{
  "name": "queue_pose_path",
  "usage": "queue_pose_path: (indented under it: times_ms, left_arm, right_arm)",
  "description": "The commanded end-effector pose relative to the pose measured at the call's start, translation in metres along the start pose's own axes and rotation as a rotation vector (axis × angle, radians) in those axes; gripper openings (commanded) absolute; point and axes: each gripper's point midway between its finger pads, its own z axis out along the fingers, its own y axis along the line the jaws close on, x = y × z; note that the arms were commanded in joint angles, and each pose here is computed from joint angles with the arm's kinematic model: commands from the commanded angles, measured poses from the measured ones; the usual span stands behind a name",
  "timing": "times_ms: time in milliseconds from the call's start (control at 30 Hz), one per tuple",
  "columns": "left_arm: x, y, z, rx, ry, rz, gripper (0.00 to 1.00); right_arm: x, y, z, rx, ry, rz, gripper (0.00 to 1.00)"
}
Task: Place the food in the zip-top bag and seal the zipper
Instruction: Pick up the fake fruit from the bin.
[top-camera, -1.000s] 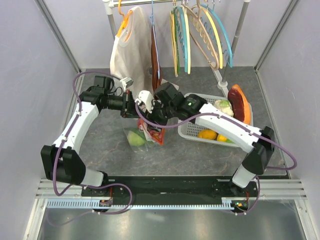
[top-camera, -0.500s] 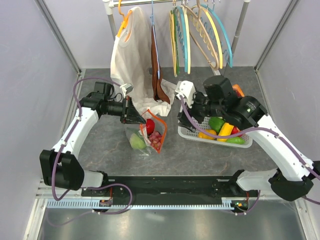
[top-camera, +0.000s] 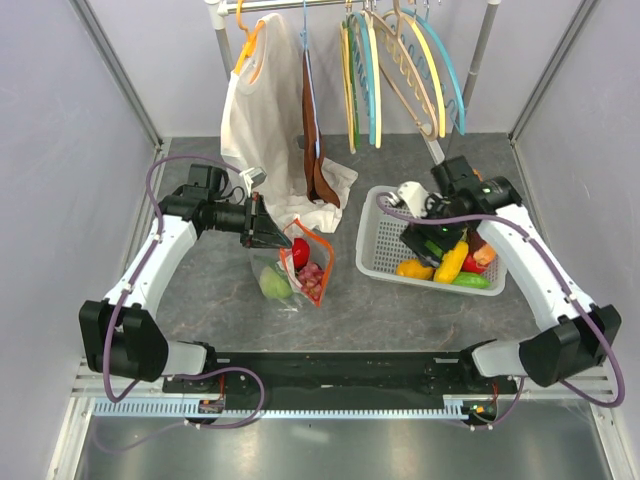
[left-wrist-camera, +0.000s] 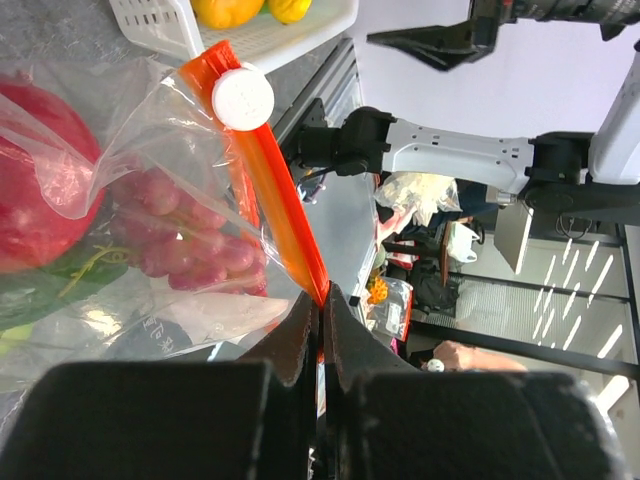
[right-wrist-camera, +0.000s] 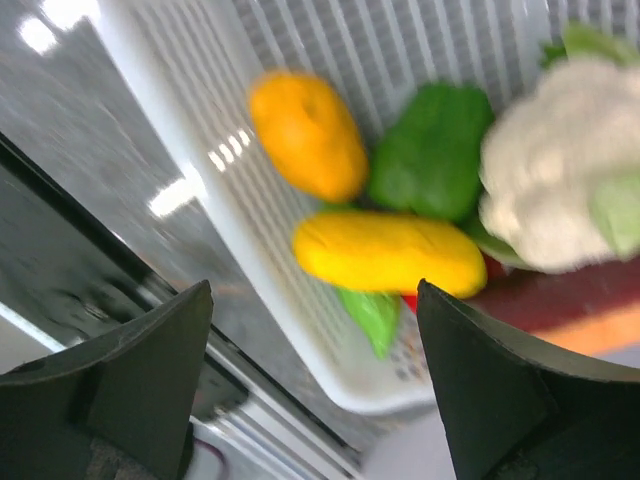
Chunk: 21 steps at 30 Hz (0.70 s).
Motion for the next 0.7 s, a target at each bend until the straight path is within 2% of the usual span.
queue_pose_path:
  times_ms: [0, 33, 67, 133, 167, 233, 267, 400, 500, 667]
  left_arm:
    - [0.003, -0.003, -0.003, 0.010, -0.013, 0.048, 0.02]
    - [0.003, -0.003, -0.003, 0.009, -0.012, 0.047, 0.02]
    - [0.003, -0.001, -0.002, 0.003, -0.013, 0.044, 0.02]
    - [0.002, -0.001, -0.002, -0.001, -0.015, 0.047, 0.02]
    - [0.002, -0.001, -0.002, -0.004, -0.017, 0.050, 0.02]
    - [0.002, 0.000, -0.002, -0.006, -0.019, 0.050, 0.02]
    - [0.002, 0.000, -0.002, -0.007, -0.020, 0.048, 0.02]
    - [0.003, 0.001, -0.002, -0.011, -0.025, 0.054, 0.02]
    - [0.003, 0.001, -0.002, -0.009, -0.025, 0.056, 0.02]
    - [0.001, 0.001, -0.002, -0.003, -0.020, 0.054, 0.02]
  right_arm:
    - [0.050, -0.026, -0.019, 0.031, 0.102, -0.252, 0.91]
    - [0.054, -0.035, -0.023, 0.036, 0.109, -0.286, 0.91]
    - [0.053, -0.042, -0.024, 0.017, 0.113, -0.423, 0.91]
    - [0.054, -0.053, -0.032, 0.002, 0.103, -0.547, 0.91]
    - [0.052, -0.057, -0.030, -0.034, 0.101, -0.702, 0.91]
    - [0.046, -0.058, -0.033, -0.073, 0.066, -0.836, 0.91]
    - [0.040, -0.059, -0.032, -0.084, 0.046, -0.980, 0.92]
    - [0.039, -0.047, -0.017, -0.154, 0.013, -1.310, 0.93]
    - [0.051, -0.032, -0.003, -0.222, 0.018, -1.476, 0.94]
    - [0.075, -0.016, 0.017, -0.335, 0.075, -1.560, 0.95]
